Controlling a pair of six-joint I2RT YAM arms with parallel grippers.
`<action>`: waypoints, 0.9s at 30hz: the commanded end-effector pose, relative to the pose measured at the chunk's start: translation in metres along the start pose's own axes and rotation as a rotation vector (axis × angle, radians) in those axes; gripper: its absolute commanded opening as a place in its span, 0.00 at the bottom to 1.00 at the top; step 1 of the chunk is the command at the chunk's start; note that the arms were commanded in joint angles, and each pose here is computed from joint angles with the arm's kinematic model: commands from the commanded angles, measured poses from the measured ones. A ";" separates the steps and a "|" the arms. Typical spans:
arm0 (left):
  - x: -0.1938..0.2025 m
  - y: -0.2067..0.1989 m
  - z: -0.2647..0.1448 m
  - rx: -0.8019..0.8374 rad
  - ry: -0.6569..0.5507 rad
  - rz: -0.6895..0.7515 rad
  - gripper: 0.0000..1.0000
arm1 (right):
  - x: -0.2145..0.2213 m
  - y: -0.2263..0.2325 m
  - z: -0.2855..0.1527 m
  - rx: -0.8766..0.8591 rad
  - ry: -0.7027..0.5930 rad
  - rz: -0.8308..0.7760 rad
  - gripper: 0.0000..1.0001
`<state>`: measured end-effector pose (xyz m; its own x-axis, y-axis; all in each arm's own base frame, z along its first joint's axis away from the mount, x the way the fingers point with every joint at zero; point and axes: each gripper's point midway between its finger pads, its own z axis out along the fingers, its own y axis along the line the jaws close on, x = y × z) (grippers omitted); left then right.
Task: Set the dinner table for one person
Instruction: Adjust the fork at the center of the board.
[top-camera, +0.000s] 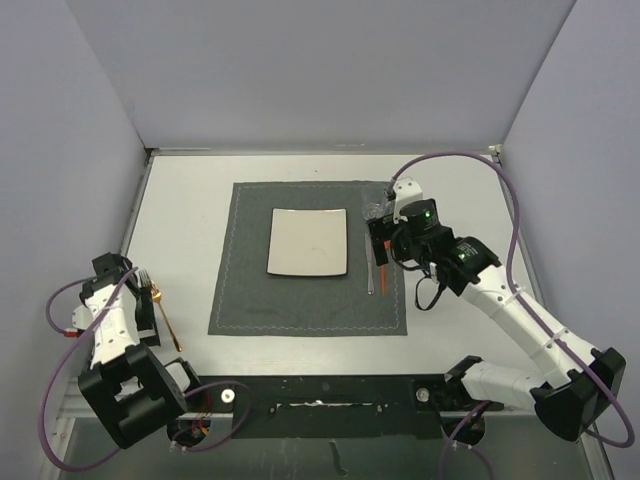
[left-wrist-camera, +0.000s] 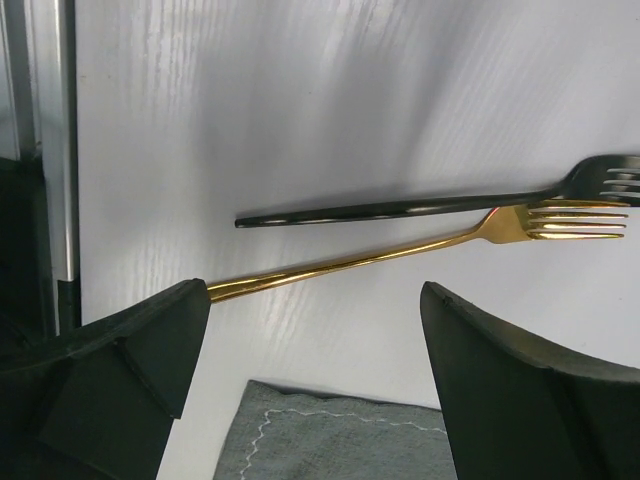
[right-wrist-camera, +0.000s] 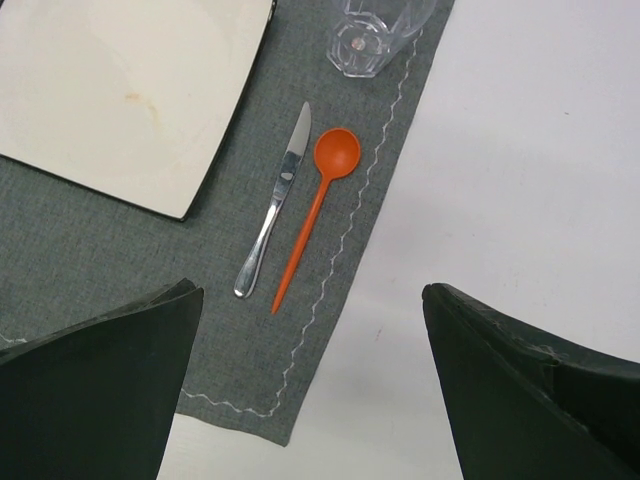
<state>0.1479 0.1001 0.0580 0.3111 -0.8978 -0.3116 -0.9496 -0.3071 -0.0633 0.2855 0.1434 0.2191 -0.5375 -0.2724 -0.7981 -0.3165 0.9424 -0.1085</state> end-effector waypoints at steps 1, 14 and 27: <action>-0.008 -0.024 -0.002 0.119 -0.024 -0.021 0.87 | -0.014 -0.006 -0.004 0.008 0.014 0.030 0.98; -0.027 -0.026 0.018 0.144 -0.043 -0.021 0.88 | -0.028 0.001 -0.027 -0.067 0.049 0.060 0.98; -0.026 -0.026 0.055 0.117 0.021 0.038 0.89 | -0.048 -0.001 -0.057 -0.085 -0.039 0.102 0.98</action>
<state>0.1494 0.1399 0.0193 0.3119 -0.9025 -0.2969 -0.9499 -0.2894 -0.1183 0.2674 0.1443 0.2621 -0.5900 -0.2073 -0.7803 -0.3367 0.9416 0.0044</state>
